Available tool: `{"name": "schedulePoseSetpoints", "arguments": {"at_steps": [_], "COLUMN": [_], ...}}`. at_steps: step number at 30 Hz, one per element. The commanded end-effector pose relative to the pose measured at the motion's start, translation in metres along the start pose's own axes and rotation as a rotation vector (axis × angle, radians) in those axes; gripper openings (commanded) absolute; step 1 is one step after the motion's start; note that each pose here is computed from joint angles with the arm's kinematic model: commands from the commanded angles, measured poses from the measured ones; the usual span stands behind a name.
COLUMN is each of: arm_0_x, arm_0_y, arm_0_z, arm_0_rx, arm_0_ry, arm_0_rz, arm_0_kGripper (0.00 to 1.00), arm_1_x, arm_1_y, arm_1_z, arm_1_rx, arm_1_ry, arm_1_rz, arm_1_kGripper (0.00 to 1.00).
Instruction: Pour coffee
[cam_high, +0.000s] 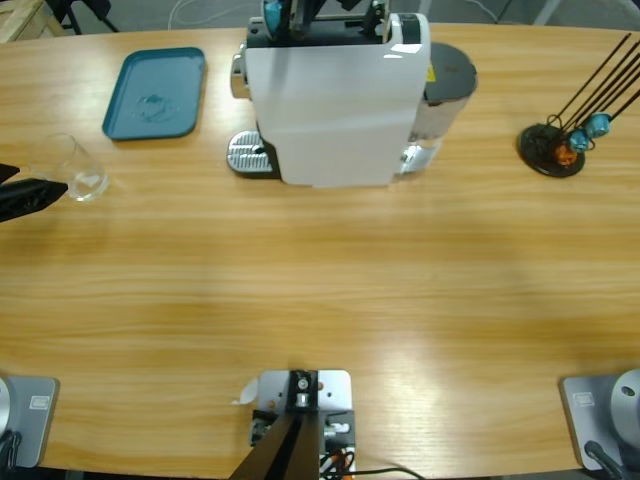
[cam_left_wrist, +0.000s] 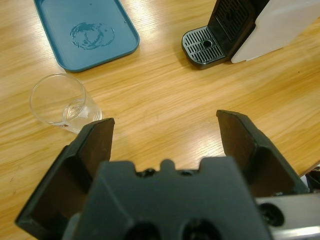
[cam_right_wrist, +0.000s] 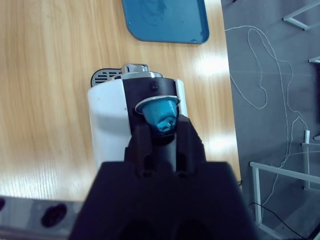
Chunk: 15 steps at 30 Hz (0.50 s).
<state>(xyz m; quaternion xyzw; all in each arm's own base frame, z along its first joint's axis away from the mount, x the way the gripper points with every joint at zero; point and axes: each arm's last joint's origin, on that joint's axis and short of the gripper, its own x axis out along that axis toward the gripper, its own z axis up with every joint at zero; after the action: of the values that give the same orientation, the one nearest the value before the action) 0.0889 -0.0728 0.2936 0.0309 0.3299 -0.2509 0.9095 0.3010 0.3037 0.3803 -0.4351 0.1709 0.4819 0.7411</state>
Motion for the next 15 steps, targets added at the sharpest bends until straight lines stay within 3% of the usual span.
{"name": "schedulePoseSetpoints", "arguments": {"at_steps": [1,2,4,6,9,12,15], "arm_0_x": [0.0044,0.0044,0.0044,0.0047,0.0047,0.0049,0.0050], "arm_0_y": [0.0011,0.0011,0.0012,0.0012,0.0012,0.0011,0.0011], "arm_0_z": [-0.0099,-0.0099,-0.0099,-0.0099,-0.0099,-0.0098,-0.0098], "arm_0_rx": [0.014,0.014,0.014,0.014,0.014,0.014,0.014], "arm_0_ry": [0.026,0.026,0.026,0.027,0.027,0.028,0.029], "arm_0_rz": [0.005,0.005,0.006,0.007,0.007,0.007,0.007], "arm_0_kGripper": [0.881,0.881,0.881,0.881,0.881,0.881,0.881], "arm_1_x": [0.0331,0.0340,0.0352,0.0356,0.0344,0.0329,0.0290], "arm_1_y": [0.0027,0.0022,0.0015,0.0012,0.0005,-0.0006,-0.0027], "arm_1_z": [-0.0129,-0.0129,-0.0130,-0.0129,-0.0125,-0.0114,-0.0091], "arm_1_rx": [0.009,0.015,0.025,0.033,0.035,0.034,0.034], "arm_1_ry": [0.061,0.066,0.077,0.083,0.084,0.082,0.077], "arm_1_rz": [0.046,0.042,0.040,0.040,0.035,0.029,0.019], "arm_1_kGripper": [0.000,0.066,0.425,0.610,0.732,0.918,0.972]}}
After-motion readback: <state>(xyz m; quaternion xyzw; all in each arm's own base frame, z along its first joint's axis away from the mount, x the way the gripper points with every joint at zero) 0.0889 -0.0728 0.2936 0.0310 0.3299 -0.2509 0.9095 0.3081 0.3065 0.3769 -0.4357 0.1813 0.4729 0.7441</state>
